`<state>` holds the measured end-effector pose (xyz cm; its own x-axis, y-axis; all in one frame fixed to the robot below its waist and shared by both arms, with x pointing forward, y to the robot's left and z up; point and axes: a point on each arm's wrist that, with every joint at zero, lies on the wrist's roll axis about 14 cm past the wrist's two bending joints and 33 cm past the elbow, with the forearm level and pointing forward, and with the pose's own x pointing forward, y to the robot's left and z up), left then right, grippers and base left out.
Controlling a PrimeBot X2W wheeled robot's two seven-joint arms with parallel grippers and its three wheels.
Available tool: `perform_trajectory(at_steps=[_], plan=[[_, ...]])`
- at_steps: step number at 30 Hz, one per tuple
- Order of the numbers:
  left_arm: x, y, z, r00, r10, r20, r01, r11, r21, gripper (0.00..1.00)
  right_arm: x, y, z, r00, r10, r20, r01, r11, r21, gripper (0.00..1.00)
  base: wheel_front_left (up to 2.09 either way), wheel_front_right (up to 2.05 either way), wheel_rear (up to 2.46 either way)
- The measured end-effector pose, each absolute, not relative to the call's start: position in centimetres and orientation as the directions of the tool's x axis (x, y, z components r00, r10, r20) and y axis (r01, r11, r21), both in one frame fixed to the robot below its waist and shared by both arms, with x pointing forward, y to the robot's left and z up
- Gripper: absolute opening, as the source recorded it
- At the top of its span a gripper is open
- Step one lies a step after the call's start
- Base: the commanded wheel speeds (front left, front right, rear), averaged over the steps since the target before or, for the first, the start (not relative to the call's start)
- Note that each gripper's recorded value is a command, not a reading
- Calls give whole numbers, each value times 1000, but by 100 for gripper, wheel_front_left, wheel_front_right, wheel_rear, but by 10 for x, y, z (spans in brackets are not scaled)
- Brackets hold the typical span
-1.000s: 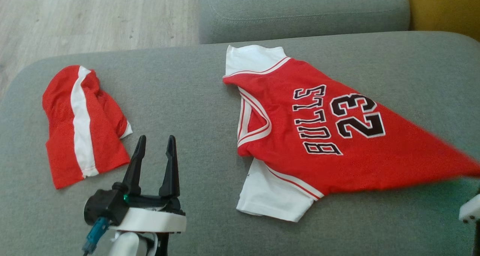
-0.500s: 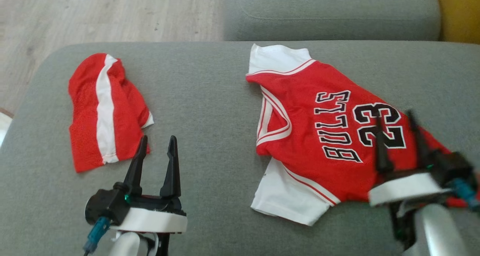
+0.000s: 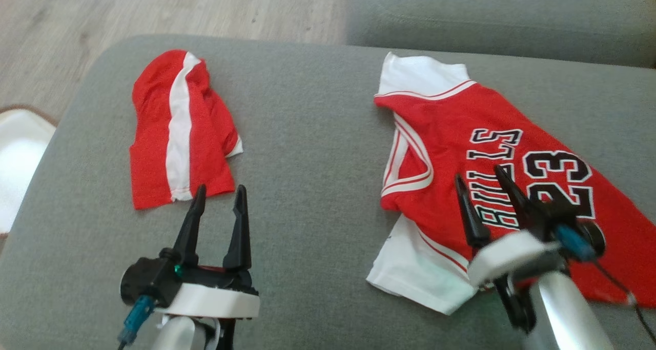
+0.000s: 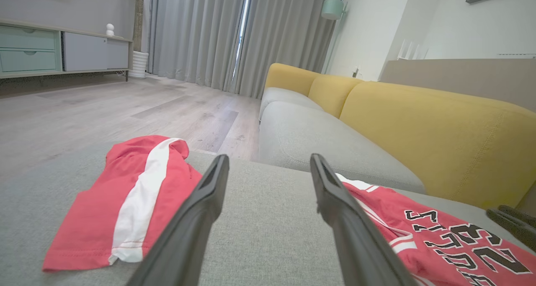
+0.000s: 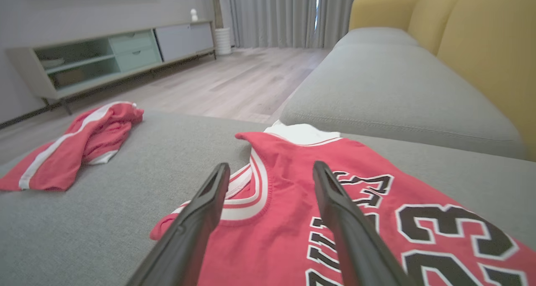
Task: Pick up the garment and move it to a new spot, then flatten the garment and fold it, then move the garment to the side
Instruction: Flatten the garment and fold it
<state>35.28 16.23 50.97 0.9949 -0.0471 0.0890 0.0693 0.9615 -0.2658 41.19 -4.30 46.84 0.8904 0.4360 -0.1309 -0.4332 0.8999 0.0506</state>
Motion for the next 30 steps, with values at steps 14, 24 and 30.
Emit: perform_trajectory(at_steps=[14,24,30], plan=[[361,175,500,999,-9,47,23,957,-290,100,491,6,402,728,434,-531,-555,827,-86,100,0,0,0],[360,191,490,999,43,9,-38,955,-295,100,518,21,373,663,401,-632,-590,799,-112,100,0,0,0],[364,194,485,998,55,-12,-56,951,-303,100,540,33,368,647,398,-650,-609,783,-127,0,0,0,0]])
